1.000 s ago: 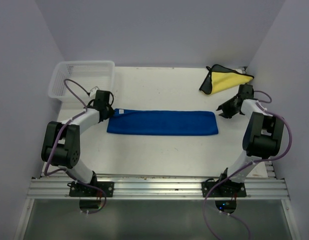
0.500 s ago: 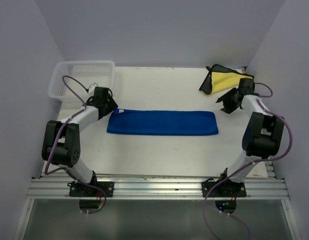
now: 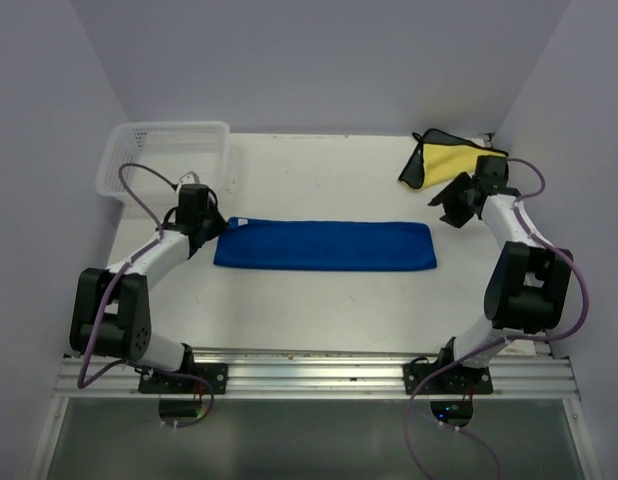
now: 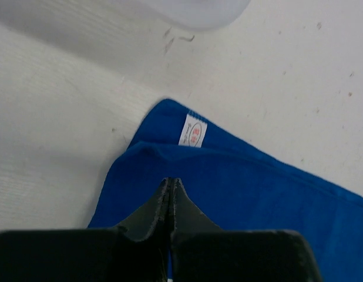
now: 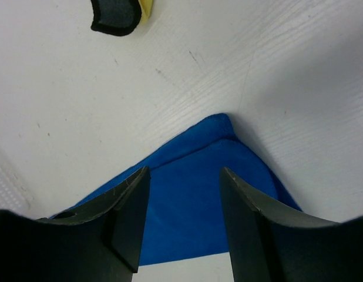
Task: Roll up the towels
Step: Fold the towel
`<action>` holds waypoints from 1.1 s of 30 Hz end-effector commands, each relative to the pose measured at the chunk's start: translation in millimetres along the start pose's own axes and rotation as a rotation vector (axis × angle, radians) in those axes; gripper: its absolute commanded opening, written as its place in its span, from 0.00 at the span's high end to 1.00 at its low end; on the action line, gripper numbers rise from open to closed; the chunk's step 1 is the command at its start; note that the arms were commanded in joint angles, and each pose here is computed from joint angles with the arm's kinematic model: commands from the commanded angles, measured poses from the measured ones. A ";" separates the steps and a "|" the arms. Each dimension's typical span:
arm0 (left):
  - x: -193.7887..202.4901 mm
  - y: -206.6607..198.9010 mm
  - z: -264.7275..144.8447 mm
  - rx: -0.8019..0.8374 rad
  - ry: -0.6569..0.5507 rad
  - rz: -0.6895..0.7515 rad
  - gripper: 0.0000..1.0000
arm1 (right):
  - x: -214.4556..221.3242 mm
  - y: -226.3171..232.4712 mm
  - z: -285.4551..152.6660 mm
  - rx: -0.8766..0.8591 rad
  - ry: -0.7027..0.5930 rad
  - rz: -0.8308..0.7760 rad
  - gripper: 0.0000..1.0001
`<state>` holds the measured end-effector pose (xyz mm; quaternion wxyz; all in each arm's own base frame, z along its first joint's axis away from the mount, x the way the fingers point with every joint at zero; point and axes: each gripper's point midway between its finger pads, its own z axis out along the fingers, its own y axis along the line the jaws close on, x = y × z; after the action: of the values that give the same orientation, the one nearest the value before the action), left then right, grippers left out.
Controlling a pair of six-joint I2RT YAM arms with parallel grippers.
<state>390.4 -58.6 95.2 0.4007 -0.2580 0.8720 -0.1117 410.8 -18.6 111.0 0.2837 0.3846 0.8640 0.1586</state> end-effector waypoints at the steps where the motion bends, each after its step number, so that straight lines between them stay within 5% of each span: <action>1: 24.1 -4.9 -0.2 0.092 0.057 -0.002 1.00 | 7.1 -7.5 -3.7 0.019 0.006 -0.040 0.46; 7: 46.1 -2.7 6.8 0.076 0.099 0.019 1.00 | 10.0 -9.9 2.2 0.023 0.020 -0.039 0.46; 33: -1.9 -7.5 56.8 -0.005 -0.093 0.048 1.00 | 12.6 -5.7 17.5 0.006 0.053 -0.052 0.46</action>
<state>417.5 -68.5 40.4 0.3907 -0.2465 0.8821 -0.0923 400.8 -13.5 73.8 0.2385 0.3792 0.8815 0.1491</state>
